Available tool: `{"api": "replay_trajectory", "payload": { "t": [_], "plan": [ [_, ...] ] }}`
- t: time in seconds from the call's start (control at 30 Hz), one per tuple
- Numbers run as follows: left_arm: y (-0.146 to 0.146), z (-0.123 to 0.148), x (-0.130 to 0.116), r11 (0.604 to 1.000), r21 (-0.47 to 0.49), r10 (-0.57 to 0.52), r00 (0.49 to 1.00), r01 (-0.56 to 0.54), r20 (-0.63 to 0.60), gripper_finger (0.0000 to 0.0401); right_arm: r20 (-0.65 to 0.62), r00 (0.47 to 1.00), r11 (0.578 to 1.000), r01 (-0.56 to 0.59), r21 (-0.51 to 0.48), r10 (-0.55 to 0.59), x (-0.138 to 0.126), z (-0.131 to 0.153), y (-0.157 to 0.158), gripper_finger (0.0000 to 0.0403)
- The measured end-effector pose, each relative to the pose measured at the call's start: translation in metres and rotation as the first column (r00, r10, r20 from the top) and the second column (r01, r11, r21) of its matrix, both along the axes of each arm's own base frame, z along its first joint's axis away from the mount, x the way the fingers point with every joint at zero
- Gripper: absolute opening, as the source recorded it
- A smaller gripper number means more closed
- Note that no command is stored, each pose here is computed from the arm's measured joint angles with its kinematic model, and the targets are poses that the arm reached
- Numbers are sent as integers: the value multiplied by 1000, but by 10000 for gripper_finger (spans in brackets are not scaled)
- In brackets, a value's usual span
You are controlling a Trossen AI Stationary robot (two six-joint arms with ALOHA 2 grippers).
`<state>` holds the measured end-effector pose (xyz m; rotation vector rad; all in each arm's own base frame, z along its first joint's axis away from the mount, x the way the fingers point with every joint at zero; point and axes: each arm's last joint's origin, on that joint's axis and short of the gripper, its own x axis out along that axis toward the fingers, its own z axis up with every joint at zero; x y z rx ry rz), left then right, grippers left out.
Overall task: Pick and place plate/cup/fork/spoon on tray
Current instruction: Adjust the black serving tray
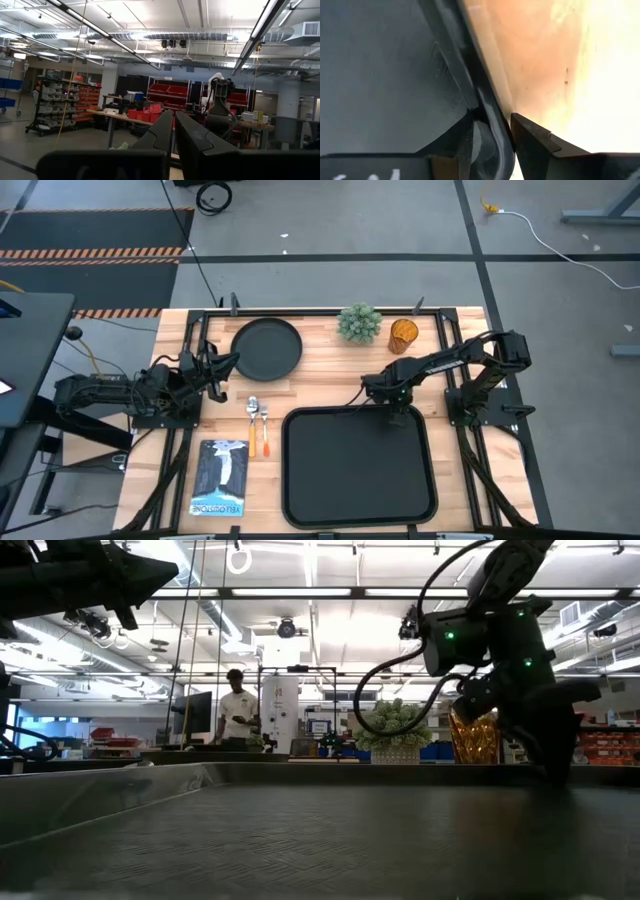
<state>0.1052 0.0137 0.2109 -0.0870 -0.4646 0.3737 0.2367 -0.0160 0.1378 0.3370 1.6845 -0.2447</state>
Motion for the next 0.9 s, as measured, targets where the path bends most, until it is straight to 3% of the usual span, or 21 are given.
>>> {"api": "replay_trajectory", "payload": {
  "t": [0.27, 0.63, 0.9],
  "plan": [
    [0, 0, 0, 1000, 0, 0, 1000, 0, 0, 27, -26, 993, 993, 114, 21, -114, -1, 1, -1, 136],
    [0, 0, 0, 1000, -1, -1, 1000, 1, 0, 27, 8, 995, 994, 100, -44, -100, 21, 37, -5, 138],
    [0, -2, 1, 999, -44, -22, 1000, 22, -6, 27, -15, 991, 991, 128, -47, -129, 17, 33, -5, 139]
  ]
}}
